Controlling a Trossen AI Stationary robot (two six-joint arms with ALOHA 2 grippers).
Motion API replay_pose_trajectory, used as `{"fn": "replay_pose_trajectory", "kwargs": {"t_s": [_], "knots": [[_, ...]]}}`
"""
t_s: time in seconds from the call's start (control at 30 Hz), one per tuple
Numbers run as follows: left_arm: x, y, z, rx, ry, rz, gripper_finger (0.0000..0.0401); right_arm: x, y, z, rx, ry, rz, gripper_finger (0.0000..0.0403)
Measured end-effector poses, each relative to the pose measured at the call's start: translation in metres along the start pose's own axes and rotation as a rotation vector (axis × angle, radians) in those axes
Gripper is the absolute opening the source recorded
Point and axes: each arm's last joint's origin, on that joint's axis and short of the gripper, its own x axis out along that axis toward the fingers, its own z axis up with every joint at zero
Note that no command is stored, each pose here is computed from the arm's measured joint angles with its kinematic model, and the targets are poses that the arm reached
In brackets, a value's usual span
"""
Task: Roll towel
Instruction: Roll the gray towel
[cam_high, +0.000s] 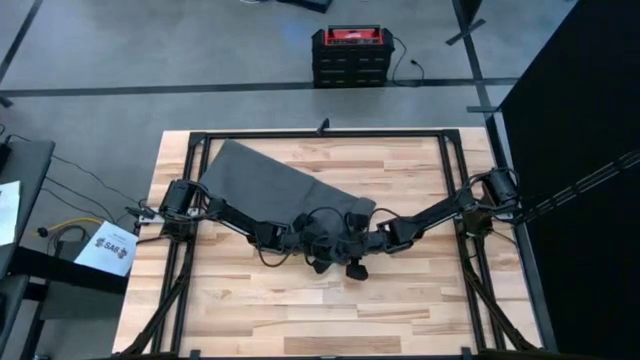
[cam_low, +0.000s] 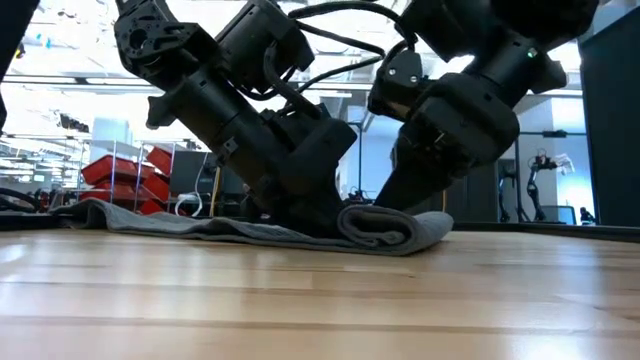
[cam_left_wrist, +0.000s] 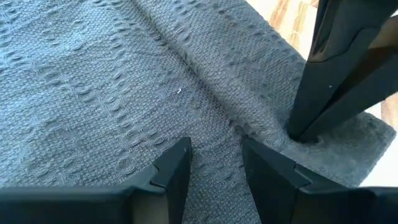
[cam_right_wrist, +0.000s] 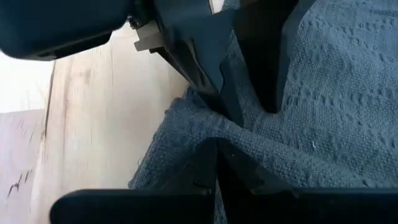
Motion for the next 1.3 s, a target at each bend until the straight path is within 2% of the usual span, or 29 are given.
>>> {"fn": "replay_pose_trajectory", "kwargs": {"t_s": [0.17,0.23,0.37,0.5,0.67,0.8,1.0,1.3], "knots": [[0.0,0.0,0.0,0.004,-0.003,0.0,0.0133,0.011,0.005,0.0,-0.017,-0.027,0.093,0.0],[0.0,0.0,0.0,0.005,-0.002,0.001,0.0134,0.024,0.004,-0.008,-0.022,-0.005,0.084,0.0],[0.0,0.0,0.0,0.002,-0.001,0.002,0.0133,0.033,0.001,-0.006,-0.013,-0.021,0.089,0.0],[0.0,0.0,0.0,0.002,0.0,0.002,0.0134,0.022,0.0,-0.002,-0.054,-0.027,0.082,0.0],[0.0,0.0,0.0,0.014,-0.002,0.002,0.0134,-0.008,-0.005,0.012,-0.056,-0.039,0.019,0.0],[0.0,0.0,0.0,0.028,-0.002,0.002,0.0133,-0.012,-0.003,0.015,-0.072,-0.057,0.025,0.0],[-0.006,0.0,0.005,0.044,-0.005,-0.005,0.0134,0.0,0.0,0.01,-0.197,-0.059,0.053,0.0],[-0.031,-0.003,0.027,0.057,-0.057,-0.022,0.0134,0.006,-0.005,0.016,-0.391,-0.13,0.111,0.0]]}}
